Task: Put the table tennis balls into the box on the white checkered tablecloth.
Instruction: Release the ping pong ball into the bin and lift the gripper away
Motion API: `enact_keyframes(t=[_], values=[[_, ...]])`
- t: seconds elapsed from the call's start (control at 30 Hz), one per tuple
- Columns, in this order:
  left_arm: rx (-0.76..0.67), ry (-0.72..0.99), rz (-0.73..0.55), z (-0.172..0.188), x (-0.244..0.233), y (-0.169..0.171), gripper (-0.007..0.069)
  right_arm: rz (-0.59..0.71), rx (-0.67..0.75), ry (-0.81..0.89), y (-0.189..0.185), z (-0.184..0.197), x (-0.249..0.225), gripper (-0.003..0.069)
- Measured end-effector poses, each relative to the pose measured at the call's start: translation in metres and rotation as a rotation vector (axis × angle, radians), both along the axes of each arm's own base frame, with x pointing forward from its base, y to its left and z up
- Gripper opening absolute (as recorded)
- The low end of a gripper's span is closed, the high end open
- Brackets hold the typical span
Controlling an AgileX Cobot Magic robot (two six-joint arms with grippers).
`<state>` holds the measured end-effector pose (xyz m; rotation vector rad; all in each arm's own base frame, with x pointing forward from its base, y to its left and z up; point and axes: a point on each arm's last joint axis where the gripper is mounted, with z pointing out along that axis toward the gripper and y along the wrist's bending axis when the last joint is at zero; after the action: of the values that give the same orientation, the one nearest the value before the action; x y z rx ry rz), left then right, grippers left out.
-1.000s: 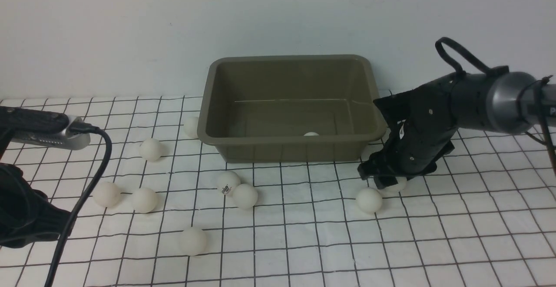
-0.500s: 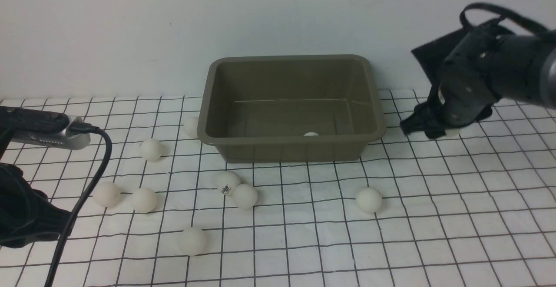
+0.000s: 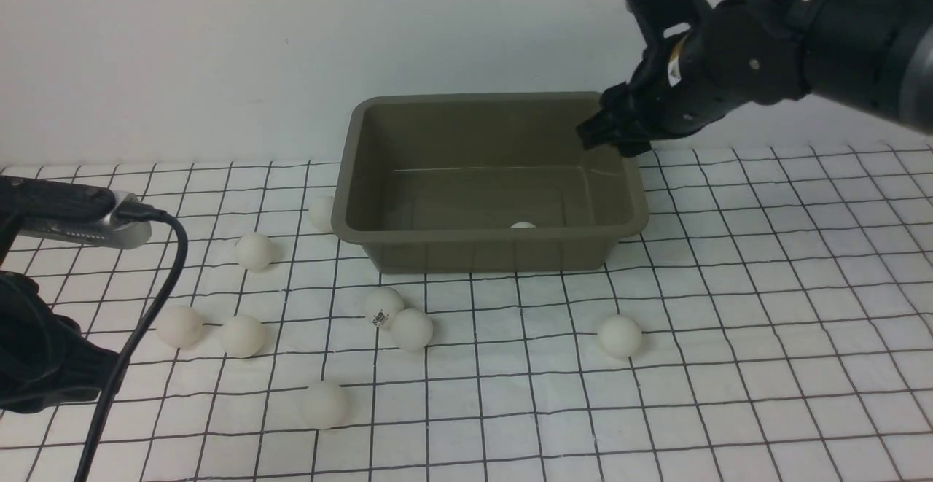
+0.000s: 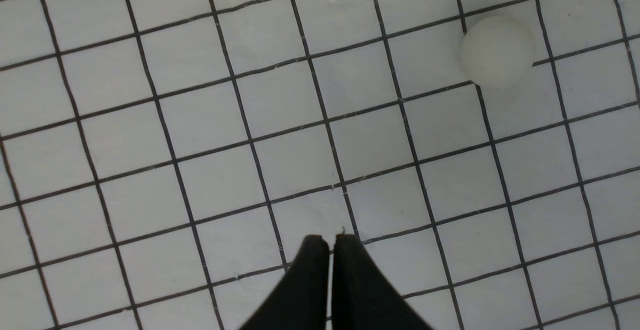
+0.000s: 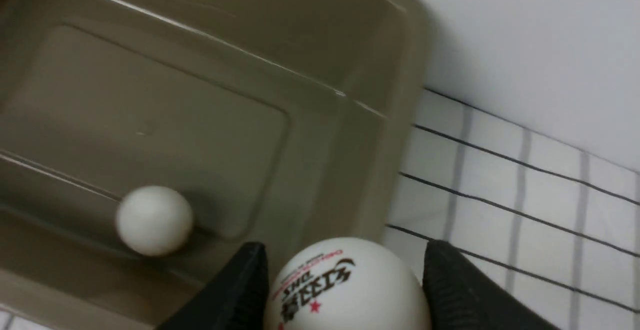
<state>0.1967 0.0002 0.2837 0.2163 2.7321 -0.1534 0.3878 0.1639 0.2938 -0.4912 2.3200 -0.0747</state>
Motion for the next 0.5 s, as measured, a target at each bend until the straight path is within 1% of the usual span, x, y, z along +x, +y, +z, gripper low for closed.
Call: enact_keyframes(t=[0.1,0.27,0.3,0.37,0.43,0.5], values=[[0.001,0.0,0.0,0.0,0.0,0.0,-0.0004,0.042,0.015,0.025,0.018,-0.021,0.005,0.0363],[0.001,0.0,0.0,0.0,0.0,0.0,-0.0004,0.061,0.018,0.068,0.029,-0.054,0.014,0.0363],[0.001,0.0,0.0,0.0,0.0,0.0,-0.0004,0.062,0.019,0.066,0.03,-0.054,0.014,0.0363],[0.001,0.0,0.0,0.0,0.0,0.0,-0.0004,0.068,0.026,0.08,0.033,-0.069,0.019,0.0363],[0.001,0.0,0.0,0.0,0.0,0.0,-0.0004,0.075,0.034,0.081,0.035,-0.075,0.021,0.0363],[0.001,0.0,0.0,0.0,0.0,0.0,-0.0004,0.082,0.047,0.066,0.037,-0.075,0.023,0.0363]])
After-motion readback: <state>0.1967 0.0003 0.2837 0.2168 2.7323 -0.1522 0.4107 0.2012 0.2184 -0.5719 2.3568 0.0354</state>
